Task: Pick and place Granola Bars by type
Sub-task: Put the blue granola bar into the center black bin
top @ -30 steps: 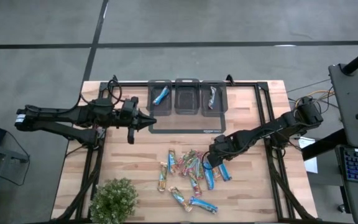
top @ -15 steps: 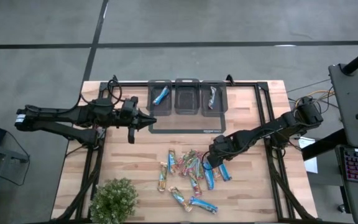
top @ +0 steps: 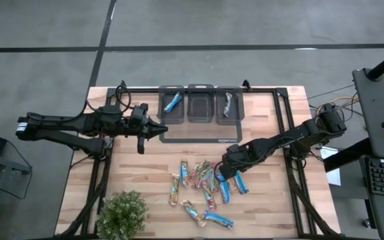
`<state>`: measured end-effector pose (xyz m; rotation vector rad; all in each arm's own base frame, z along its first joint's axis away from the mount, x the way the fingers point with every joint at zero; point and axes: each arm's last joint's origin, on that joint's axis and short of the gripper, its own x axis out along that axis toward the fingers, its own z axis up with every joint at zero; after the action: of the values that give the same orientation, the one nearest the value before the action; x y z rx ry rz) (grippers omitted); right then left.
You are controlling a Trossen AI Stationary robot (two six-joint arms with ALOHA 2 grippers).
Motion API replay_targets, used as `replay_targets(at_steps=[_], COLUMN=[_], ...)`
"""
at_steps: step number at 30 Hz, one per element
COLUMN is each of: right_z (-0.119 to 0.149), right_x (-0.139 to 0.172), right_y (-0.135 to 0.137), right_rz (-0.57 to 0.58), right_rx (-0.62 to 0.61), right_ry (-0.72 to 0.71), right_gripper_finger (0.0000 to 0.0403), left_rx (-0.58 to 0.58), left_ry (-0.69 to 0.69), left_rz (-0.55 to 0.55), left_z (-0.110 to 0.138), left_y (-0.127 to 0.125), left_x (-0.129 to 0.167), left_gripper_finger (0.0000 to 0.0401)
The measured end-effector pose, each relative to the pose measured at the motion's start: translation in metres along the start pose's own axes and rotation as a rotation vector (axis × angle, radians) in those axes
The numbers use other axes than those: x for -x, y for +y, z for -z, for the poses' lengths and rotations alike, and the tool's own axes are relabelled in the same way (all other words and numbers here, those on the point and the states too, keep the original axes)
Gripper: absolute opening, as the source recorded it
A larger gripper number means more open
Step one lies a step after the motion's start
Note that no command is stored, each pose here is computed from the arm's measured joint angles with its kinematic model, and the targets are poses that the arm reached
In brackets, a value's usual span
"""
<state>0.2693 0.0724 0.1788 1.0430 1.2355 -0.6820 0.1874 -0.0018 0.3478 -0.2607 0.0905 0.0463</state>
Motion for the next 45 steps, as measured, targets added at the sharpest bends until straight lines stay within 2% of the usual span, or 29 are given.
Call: replay_targets(at_steps=[9, 17, 30, 41, 45], right_z=[-0.002, 0.003, 0.022, 0.023, 0.022], right_x=[0.037, 0.06, 0.049, 0.033, 0.018], right_y=[0.024, 0.032, 0.025, 0.015, 0.02], right_rz=[-0.012, 0.027, 0.079, 0.119, 0.127], right_rx=[0.02, -0.014, -0.117, -0.116, -0.069], right_ry=[-0.002, -0.023, -0.029, -0.027, -0.019], right_gripper_finger=[0.0249, 0.0249, 0.0249, 0.0249, 0.0249], left_rx=[0.0, -0.001, -0.003, -0.005, -0.021], left_ry=[0.0, 0.002, 0.006, 0.007, 0.006], left_rz=[0.0, 0.0, 0.003, 0.001, -0.003], left_z=[0.0, 0.0, 0.001, 0.001, 0.001], left_y=[0.0, 0.0, 0.0, 0.0, 0.0], left_x=[0.0, 0.0, 0.0, 0.0, 0.0], left_gripper_finger=[0.0003, 0.0003, 0.0003, 0.0003, 0.0003])
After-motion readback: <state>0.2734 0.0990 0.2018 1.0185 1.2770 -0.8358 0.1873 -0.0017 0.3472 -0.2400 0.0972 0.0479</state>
